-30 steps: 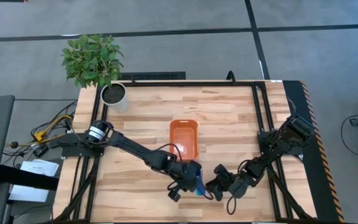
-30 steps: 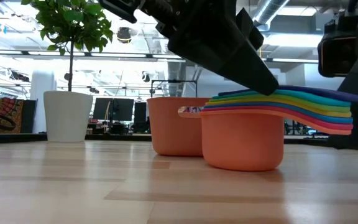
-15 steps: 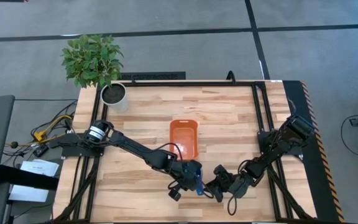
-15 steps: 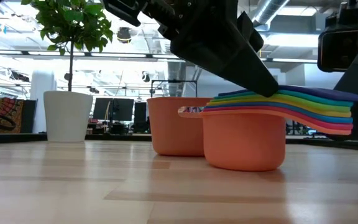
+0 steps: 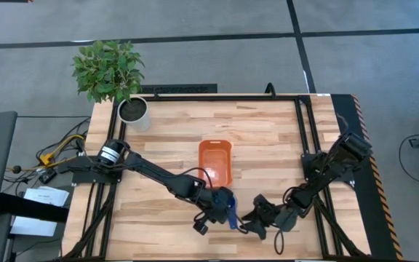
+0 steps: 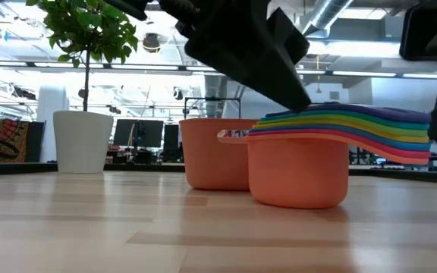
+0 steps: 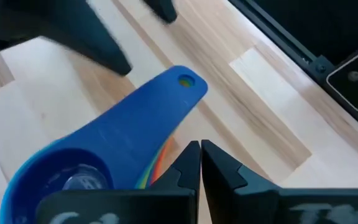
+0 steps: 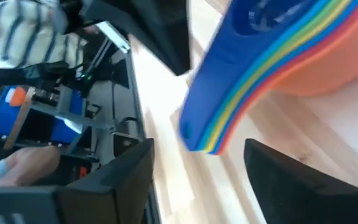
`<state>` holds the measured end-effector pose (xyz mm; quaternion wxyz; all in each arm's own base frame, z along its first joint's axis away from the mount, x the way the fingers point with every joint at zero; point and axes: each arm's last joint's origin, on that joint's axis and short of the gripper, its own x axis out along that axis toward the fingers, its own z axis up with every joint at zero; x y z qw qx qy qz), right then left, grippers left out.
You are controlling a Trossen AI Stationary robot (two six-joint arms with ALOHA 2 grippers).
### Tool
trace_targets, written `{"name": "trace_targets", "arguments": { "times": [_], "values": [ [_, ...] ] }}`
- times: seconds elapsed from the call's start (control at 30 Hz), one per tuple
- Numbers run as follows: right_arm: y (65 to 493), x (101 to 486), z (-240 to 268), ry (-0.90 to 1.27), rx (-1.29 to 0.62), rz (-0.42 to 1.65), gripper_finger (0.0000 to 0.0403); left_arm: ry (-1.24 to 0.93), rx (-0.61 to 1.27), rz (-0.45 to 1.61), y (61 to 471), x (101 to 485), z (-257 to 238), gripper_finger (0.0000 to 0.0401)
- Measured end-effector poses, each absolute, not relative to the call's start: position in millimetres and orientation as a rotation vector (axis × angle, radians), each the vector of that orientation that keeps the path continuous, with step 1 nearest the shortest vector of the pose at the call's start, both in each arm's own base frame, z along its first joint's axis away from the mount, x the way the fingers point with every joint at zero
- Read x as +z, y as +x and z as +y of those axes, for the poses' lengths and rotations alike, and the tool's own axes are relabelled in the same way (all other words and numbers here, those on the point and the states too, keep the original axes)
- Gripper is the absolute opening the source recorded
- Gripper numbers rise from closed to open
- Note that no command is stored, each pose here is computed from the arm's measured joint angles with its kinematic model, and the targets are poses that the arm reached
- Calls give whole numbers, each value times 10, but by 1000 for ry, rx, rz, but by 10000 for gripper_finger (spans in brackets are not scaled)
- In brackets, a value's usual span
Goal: Nest measuring cups in basket
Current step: Put the stacked measuring cups into the orange bin
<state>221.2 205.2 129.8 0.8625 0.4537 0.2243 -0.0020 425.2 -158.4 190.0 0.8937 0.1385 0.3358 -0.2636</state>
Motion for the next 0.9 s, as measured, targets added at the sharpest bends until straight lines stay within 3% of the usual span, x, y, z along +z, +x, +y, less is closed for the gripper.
{"name": "trace_targets", "arguments": {
  "times": [0.23, 0.9],
  "values": [
    [2317, 1115, 2008, 1002, -37, 476, 306, 311, -520, 741, 4210, 1876, -1605, 0],
    [2554, 925, 1922, 1075, 47, 359, 305, 341, -463, 727, 4102, 2143, -1585, 0]
  ]
}}
